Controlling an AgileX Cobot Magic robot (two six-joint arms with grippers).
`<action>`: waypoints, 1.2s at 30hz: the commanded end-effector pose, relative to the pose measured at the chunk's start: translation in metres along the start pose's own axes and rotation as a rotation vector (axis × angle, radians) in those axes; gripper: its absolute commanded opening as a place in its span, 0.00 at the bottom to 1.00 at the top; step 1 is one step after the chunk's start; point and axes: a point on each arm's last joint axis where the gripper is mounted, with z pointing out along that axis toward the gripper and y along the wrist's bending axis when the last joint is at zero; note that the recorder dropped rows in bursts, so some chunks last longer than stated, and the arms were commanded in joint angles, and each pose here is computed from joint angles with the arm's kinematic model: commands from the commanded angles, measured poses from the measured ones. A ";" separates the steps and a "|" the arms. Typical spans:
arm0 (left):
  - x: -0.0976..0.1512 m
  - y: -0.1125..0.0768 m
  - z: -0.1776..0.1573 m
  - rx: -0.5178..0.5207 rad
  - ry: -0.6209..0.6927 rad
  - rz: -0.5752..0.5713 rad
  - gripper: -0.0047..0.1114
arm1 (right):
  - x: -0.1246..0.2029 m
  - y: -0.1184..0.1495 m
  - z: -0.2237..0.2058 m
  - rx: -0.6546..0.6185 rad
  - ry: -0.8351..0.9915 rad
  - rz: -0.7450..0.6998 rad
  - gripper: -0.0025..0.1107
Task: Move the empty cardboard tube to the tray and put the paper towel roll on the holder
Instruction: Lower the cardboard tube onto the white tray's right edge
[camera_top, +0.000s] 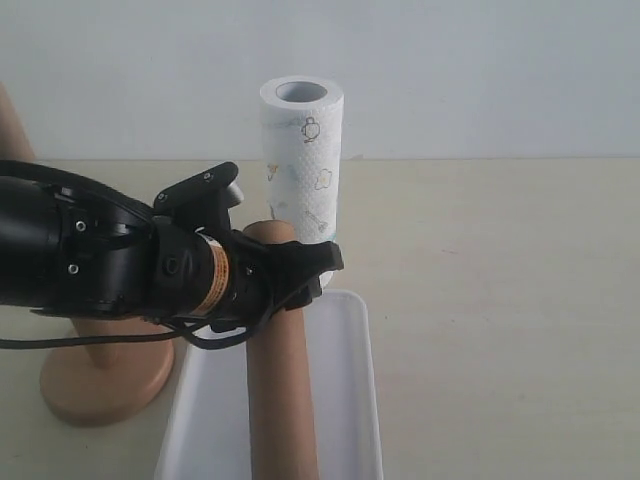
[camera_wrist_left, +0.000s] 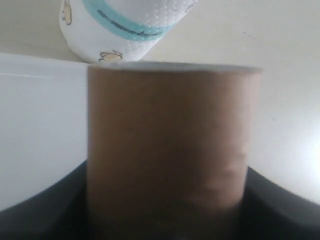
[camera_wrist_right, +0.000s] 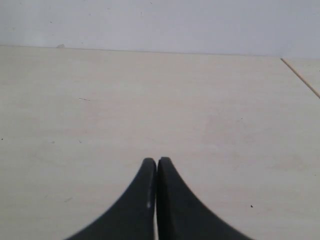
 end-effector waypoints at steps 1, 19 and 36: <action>-0.002 -0.004 0.001 -0.013 -0.013 -0.006 0.08 | -0.001 0.000 0.000 0.003 -0.009 -0.004 0.02; -0.007 -0.002 0.002 0.012 -0.017 0.024 0.27 | -0.001 0.000 0.000 0.003 -0.009 -0.004 0.02; -0.008 -0.002 0.001 0.008 -0.020 0.024 0.65 | -0.001 0.000 0.000 0.003 -0.009 -0.004 0.02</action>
